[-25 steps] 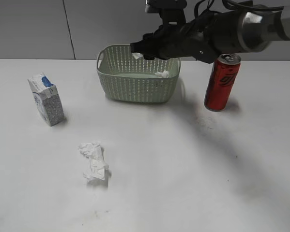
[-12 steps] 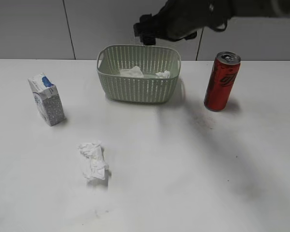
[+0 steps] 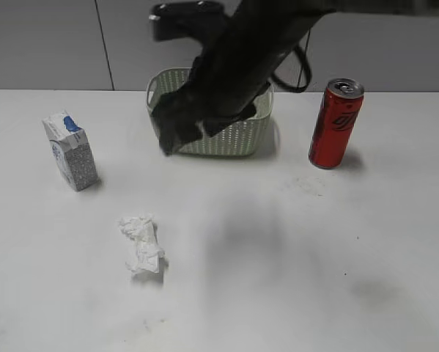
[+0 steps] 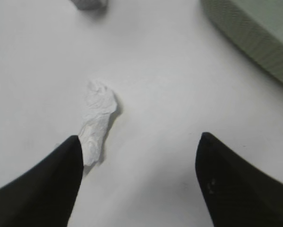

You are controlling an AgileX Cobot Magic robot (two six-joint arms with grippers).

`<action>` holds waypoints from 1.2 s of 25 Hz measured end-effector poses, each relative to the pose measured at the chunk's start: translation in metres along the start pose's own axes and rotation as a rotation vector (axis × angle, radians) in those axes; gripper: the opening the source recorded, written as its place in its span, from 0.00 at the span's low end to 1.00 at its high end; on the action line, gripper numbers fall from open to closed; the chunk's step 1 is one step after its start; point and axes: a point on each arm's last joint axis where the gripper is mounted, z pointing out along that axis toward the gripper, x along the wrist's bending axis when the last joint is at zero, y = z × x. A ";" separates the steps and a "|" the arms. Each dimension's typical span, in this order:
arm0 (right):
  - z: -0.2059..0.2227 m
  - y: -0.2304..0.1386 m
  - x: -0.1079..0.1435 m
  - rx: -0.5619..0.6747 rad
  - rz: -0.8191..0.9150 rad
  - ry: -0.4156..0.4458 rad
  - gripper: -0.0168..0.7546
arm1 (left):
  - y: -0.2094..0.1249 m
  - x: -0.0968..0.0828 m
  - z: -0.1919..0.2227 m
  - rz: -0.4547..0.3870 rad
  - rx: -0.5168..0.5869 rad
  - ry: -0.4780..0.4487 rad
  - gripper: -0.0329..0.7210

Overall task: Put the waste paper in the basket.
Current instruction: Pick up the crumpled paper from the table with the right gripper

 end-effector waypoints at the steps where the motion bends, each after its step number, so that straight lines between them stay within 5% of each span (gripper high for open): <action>1: 0.009 -0.003 0.013 0.019 -0.046 0.000 0.75 | 0.000 0.000 0.000 0.000 0.000 0.000 0.80; 8: 0.085 -0.035 0.073 0.126 -0.169 -0.053 0.74 | 0.000 0.000 0.000 0.000 0.000 0.000 0.80; 19: 0.147 -0.056 0.070 0.218 -0.127 -0.071 0.72 | 0.000 0.000 0.000 0.000 0.000 0.000 0.80; 22: 0.149 -0.058 0.070 0.243 -0.124 -0.076 0.59 | 0.000 0.000 0.000 0.000 0.000 0.000 0.80; 27: 0.146 -0.059 0.070 0.304 -0.122 -0.088 0.12 | 0.000 0.000 0.000 0.000 0.000 0.000 0.80; 30: 0.132 -0.043 0.075 0.287 -0.141 -0.081 0.04 | 0.000 0.000 0.000 0.000 0.000 0.000 0.80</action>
